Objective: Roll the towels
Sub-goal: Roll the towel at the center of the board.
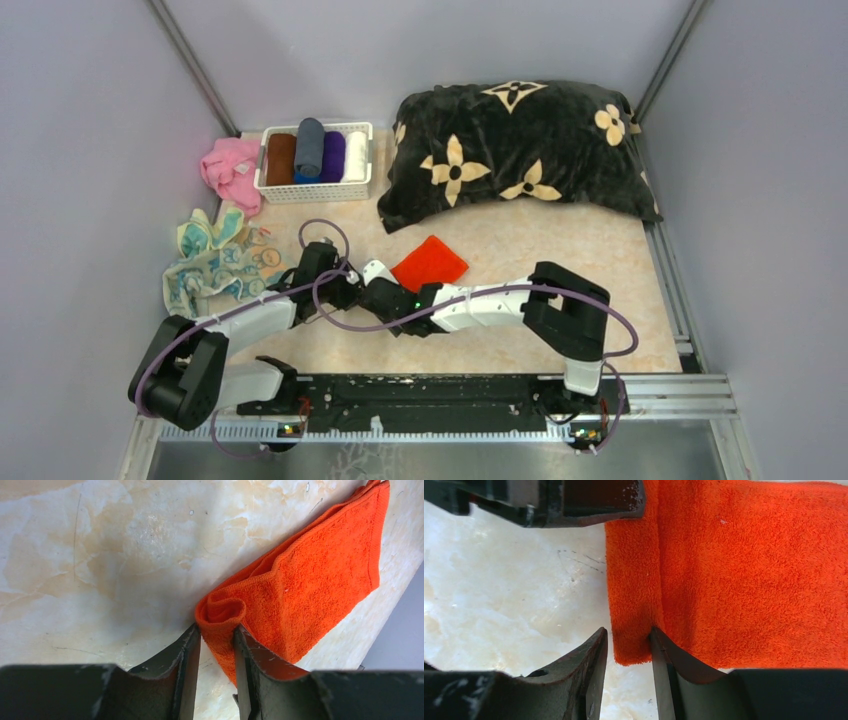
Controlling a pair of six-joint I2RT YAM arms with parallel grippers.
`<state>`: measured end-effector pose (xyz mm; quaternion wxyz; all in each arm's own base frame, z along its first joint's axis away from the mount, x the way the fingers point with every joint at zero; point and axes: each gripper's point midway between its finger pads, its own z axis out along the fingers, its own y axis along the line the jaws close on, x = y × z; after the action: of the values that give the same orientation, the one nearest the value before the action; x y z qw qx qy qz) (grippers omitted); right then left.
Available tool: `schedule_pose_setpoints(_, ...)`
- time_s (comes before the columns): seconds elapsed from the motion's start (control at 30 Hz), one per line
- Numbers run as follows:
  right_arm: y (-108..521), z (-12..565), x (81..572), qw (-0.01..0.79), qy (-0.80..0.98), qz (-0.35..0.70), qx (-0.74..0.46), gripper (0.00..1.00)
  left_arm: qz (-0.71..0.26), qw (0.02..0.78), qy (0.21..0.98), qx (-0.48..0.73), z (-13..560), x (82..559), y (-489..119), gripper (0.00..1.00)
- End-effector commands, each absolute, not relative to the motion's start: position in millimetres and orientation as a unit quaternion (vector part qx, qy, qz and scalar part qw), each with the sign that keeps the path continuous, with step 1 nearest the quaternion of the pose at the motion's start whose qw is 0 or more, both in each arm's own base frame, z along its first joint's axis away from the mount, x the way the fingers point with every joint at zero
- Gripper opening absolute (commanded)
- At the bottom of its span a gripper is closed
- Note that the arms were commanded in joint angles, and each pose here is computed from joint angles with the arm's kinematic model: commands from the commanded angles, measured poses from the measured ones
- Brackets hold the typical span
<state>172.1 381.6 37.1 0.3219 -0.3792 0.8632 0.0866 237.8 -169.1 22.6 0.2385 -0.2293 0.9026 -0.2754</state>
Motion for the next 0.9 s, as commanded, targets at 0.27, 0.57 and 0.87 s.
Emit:
schedule_pose_setpoints(0.27,354.5,-8.5,162.2,0.276,0.862,-0.001,-0.425,0.37,-0.217,0.217,0.925,-0.222,-0.9,222.1,-152.2,0.46)
schedule_pose_setpoints(0.57,352.5,-19.4,149.7,0.231,0.874,0.043,-0.426,0.02,-0.215,0.254,0.916,-0.223,24.1,231.4,-146.6,0.65)
schedule_pose_setpoints(0.87,405.3,64.1,130.3,0.134,0.817,0.444,-0.342,0.00,-0.239,0.307,0.893,-0.226,68.3,225.9,-137.6,0.76)
